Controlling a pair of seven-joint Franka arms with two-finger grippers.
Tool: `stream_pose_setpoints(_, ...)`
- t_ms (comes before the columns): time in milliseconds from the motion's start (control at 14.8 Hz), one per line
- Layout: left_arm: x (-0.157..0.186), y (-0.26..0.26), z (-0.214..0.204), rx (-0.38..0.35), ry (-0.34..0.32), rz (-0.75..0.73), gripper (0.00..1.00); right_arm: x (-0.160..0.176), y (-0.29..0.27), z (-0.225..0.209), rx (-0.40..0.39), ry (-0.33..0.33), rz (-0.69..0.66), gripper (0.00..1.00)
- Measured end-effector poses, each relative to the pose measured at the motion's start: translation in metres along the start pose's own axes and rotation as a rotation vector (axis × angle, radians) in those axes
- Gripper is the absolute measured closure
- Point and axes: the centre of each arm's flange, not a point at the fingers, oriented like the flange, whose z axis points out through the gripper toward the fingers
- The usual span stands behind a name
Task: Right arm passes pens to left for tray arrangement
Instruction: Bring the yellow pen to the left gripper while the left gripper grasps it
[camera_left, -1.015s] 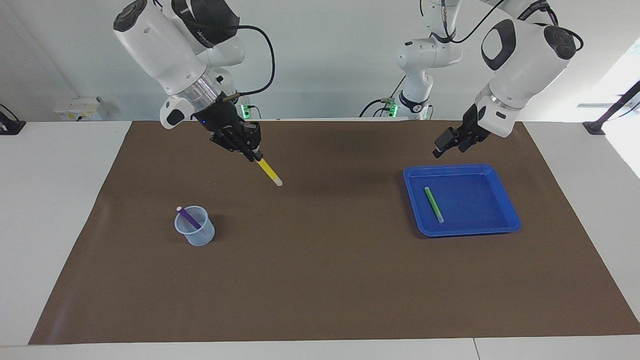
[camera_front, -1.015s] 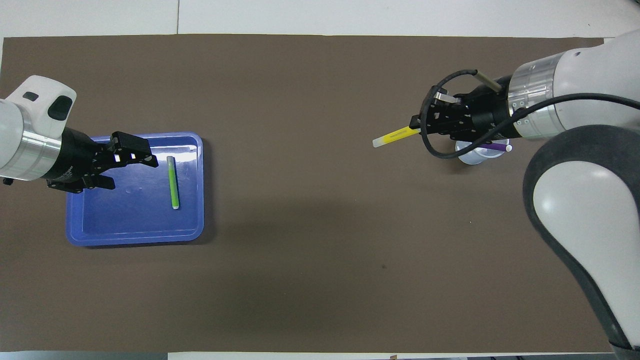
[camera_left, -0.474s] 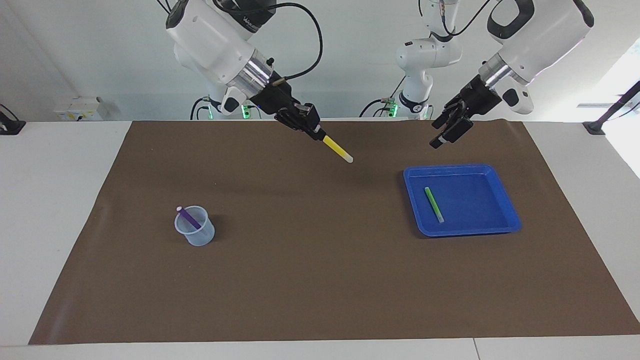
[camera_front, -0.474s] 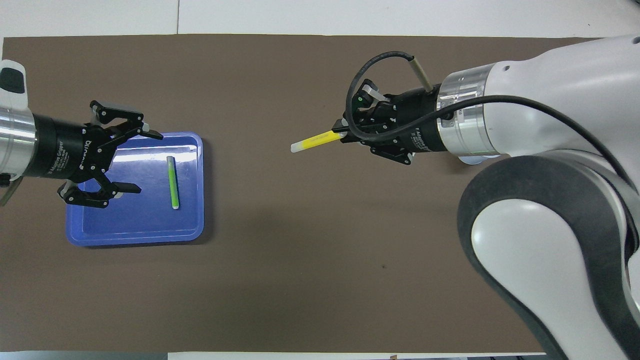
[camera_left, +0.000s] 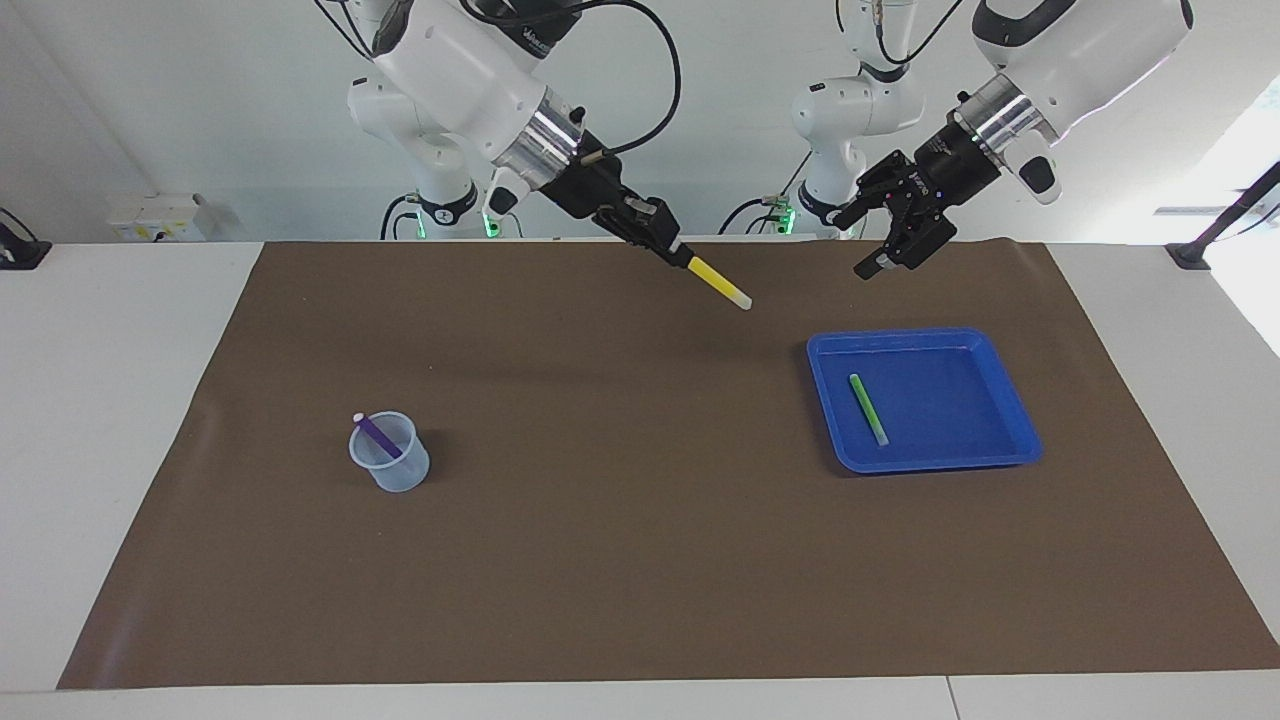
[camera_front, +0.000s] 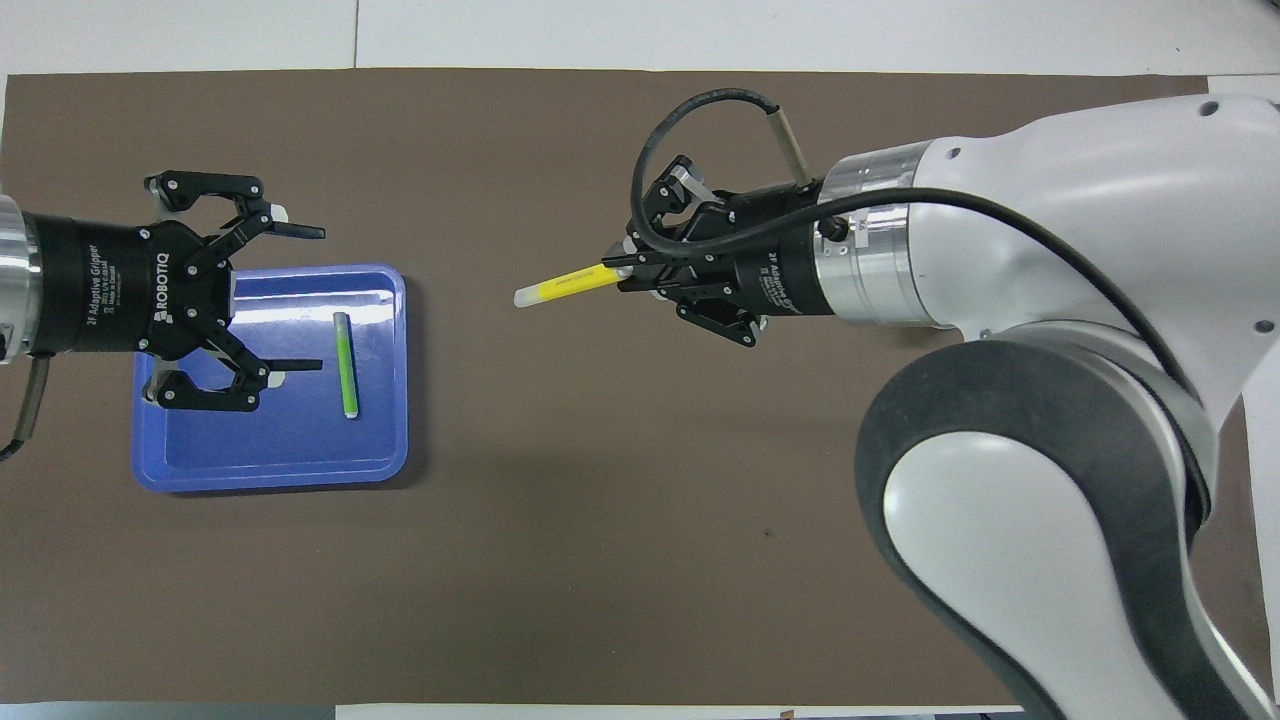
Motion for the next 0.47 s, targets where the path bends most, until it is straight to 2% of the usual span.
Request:
stream_pose_setpoints(203,-0.012,-0.016,0.022,-0.006,-0.022,-0.079,0.00,-0.012,-0.005,0.013,0.023,-0.018,0.060,0.82)
stream_pose_setpoints(474,-0.035,-0.034,0.052,-0.062,-0.021,-0.143,0.00,-0.020,-0.007,0.020,0.027,-0.030,0.069,0.82)
